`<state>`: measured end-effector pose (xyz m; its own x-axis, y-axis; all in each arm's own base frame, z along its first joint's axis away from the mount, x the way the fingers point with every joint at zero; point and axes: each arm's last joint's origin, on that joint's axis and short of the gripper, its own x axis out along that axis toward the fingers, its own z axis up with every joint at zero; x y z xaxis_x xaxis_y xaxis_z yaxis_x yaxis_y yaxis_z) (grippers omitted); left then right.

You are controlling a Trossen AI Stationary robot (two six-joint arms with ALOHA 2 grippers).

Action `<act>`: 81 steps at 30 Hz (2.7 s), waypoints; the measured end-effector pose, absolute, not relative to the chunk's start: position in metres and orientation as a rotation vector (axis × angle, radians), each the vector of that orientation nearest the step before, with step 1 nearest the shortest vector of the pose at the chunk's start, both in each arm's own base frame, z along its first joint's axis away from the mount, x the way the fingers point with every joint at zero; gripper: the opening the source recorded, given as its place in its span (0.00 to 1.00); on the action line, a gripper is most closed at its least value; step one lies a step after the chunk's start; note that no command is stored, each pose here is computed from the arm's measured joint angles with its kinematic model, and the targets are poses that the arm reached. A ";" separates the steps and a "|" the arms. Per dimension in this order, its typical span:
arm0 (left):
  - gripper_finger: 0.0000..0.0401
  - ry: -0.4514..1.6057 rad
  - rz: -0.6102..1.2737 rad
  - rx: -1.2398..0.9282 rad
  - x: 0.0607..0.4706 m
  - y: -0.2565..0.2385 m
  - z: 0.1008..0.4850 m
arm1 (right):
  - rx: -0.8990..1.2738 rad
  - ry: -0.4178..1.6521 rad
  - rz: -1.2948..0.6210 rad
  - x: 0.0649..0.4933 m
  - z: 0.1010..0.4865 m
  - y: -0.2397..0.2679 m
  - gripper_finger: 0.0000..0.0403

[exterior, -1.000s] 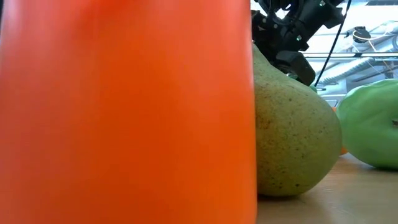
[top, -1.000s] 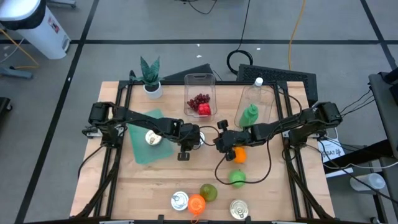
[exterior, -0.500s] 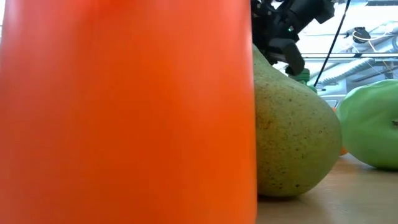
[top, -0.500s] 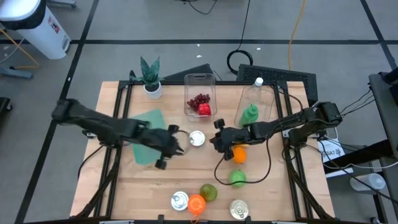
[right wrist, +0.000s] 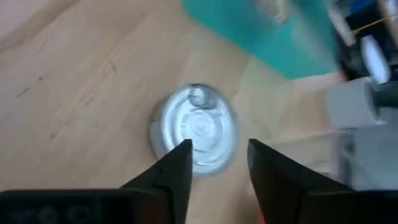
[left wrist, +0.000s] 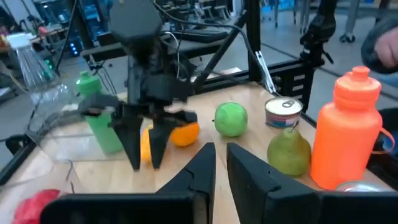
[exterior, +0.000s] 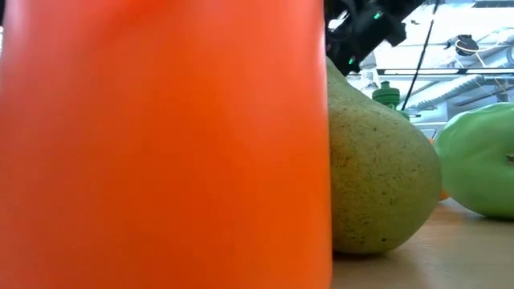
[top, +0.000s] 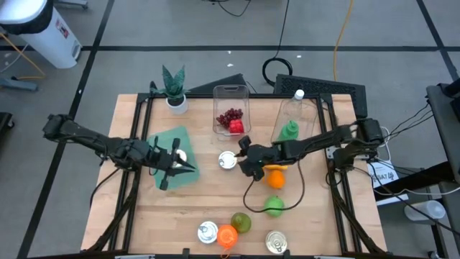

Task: Pick & Place Food Item
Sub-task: Stack the left green tuna can on top of the blue and pink tuna can in the blue bin

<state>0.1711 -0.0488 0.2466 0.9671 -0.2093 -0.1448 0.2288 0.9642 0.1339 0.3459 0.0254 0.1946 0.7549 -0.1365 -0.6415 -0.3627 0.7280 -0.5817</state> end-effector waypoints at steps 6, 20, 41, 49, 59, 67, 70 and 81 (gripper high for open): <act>0.13 0.166 -0.213 0.052 0.172 -0.049 0.239 | -0.675 0.823 0.224 0.375 0.175 0.018 0.40; 0.13 0.174 -0.235 0.029 0.171 -0.054 0.239 | -0.710 0.876 0.276 0.382 0.156 0.022 0.37; 0.13 0.173 -0.236 -0.034 0.171 -0.055 0.240 | -0.655 0.950 0.333 0.382 0.134 0.017 0.07; 0.13 0.177 -0.262 -0.045 0.171 -0.055 0.240 | -0.627 0.998 0.275 0.381 0.128 0.015 0.00; 0.13 0.218 -0.083 0.081 0.178 -0.052 0.231 | -0.556 0.867 0.286 0.378 0.176 0.021 0.00; 0.19 0.414 0.026 0.184 0.203 -0.049 0.194 | -0.481 0.864 0.281 0.377 0.181 0.012 0.00; 0.28 0.477 0.035 0.278 0.211 -0.048 0.179 | -0.464 0.851 0.274 0.377 0.182 0.011 0.00; 0.72 0.525 0.025 0.446 0.242 -0.050 0.159 | -0.378 0.836 0.283 0.378 0.183 0.009 0.00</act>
<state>0.2416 -0.0503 0.1594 0.8674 0.1354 -0.4788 0.0894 0.9042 0.4176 0.3783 0.0091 0.1833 0.6398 0.0951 -0.7626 -0.3875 0.8969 -0.2133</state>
